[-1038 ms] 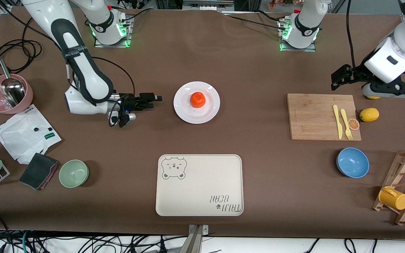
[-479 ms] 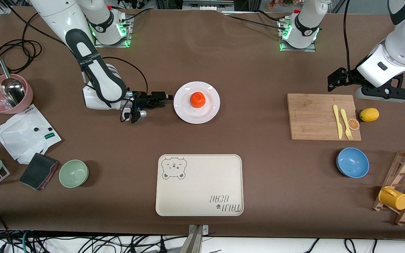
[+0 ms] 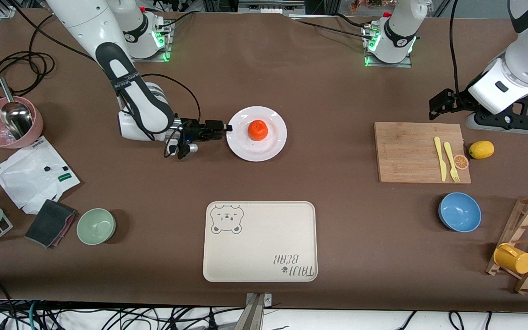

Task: Place orange and plate with both arms
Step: 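Withdraw the left gripper while the right gripper grips the plate rim, then slide the plate with the right gripper onto the bear tray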

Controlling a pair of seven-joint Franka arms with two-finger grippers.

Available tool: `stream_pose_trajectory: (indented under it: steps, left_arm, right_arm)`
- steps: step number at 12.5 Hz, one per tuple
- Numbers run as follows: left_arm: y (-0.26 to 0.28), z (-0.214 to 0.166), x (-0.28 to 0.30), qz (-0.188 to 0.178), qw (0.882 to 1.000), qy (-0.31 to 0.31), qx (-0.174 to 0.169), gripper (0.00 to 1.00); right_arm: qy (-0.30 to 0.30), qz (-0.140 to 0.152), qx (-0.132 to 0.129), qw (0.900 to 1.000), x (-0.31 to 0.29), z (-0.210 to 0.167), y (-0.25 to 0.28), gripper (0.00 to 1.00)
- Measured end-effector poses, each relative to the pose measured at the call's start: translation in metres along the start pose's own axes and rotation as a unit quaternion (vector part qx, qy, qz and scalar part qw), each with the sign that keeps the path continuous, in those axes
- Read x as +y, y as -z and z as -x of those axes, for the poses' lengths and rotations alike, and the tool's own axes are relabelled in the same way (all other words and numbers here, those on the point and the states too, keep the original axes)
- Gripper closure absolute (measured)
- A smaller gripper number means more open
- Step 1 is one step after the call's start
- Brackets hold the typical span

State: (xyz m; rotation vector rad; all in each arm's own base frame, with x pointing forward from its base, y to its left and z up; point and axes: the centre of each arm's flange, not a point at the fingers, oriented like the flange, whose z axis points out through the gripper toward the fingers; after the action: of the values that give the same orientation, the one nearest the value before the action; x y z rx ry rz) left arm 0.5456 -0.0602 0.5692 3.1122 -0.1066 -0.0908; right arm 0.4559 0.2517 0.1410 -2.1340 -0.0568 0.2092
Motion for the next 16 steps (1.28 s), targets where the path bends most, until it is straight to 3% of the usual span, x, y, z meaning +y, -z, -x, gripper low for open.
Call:
stream_pose_trajectory:
  steps: [9, 10, 11, 13, 14, 15, 16]
  left_arm:
    - [-0.003, 0.003, -0.009, 0.000, 1.000, 0.006, -0.017, 0.00]
    - [-0.003, 0.004, -0.009, 0.000, 1.000, 0.006, -0.018, 0.00]
    - [-0.003, 0.004, -0.009, 0.000, 1.000, 0.006, -0.018, 0.00]
    - [-0.003, 0.004, -0.009, 0.000, 1.000, 0.006, -0.019, 0.00]
    - [-0.003, 0.004, -0.009, 0.000, 1.000, 0.006, -0.019, 0.00]
    - [-0.003, 0.004, -0.009, 0.000, 1.000, 0.006, -0.019, 0.00]
    - [-0.003, 0.004, -0.009, 0.000, 1.000, 0.006, -0.019, 0.00]
  right_arm:
    - [0.006, -0.015, 0.013, 1.000, 0.003, 0.004, -0.019, 0.29]
    - [0.008, -0.016, 0.016, 1.000, 0.004, 0.004, -0.019, 0.38]
    - [0.011, -0.016, 0.017, 1.000, 0.006, 0.004, -0.020, 0.38]
    - [0.012, -0.016, 0.016, 1.000, 0.011, 0.006, -0.023, 0.51]
    - [0.012, -0.016, 0.015, 1.000, 0.013, 0.007, -0.025, 0.52]
    - [0.011, -0.016, 0.014, 1.000, 0.015, 0.007, -0.026, 0.61]
    - [0.011, -0.016, 0.013, 1.000, 0.017, 0.008, -0.027, 0.62]
